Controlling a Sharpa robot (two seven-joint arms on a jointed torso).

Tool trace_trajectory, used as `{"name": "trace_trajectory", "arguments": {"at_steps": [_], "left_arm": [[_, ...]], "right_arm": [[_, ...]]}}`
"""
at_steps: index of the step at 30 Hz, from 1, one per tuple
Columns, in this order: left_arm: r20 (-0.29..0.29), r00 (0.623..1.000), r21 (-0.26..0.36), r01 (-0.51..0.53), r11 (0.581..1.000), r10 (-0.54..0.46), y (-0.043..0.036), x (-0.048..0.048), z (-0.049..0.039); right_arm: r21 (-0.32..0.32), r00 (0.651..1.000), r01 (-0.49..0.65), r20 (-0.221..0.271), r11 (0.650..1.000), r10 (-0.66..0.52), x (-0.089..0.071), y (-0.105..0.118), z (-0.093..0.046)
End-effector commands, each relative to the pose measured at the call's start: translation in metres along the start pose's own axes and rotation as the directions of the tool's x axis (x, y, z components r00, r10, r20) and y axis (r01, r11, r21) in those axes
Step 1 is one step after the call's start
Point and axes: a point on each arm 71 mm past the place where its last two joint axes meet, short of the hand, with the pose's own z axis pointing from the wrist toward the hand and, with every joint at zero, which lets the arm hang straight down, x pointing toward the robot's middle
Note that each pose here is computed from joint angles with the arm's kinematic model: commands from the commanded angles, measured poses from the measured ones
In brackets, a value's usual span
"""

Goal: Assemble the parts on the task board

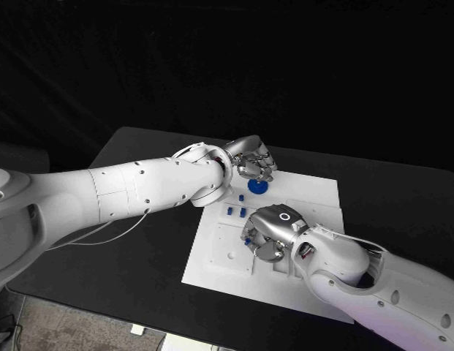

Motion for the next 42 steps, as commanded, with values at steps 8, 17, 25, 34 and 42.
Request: {"name": "trace_trajectory", "arguments": {"at_steps": [8, 17, 25, 34, 42], "left_arm": [[0.003, 1.0, 0.014, 0.007, 1.0, -0.007, -0.0034, 0.0001, 0.0009], [0.002, 1.0, 0.016, 0.007, 1.0, -0.008, -0.0044, 0.0006, 0.0012], [0.0, 1.0, 0.017, 0.008, 1.0, -0.008, -0.0054, 0.001, 0.0015], [-0.001, 1.0, 0.017, 0.008, 1.0, -0.008, -0.0055, 0.0008, 0.0016], [0.001, 1.0, 0.014, 0.009, 1.0, -0.009, -0.0039, -0.0004, 0.001]], "right_arm": [[0.014, 0.999, 0.046, -0.027, 0.999, -0.045, 0.004, -0.002, 0.0], [0.018, 0.998, 0.057, -0.038, 0.998, -0.057, 0.009, -0.001, 0.002], [0.01, 0.997, 0.055, -0.052, 0.998, -0.054, 0.014, 0.001, 0.003], [0.009, 0.999, 0.02, -0.04, 1.0, -0.019, 0.015, -0.001, 0.001], [0.011, 0.999, -0.011, 0.03, 1.0, 0.01, 0.008, -0.003, -0.003]]}}
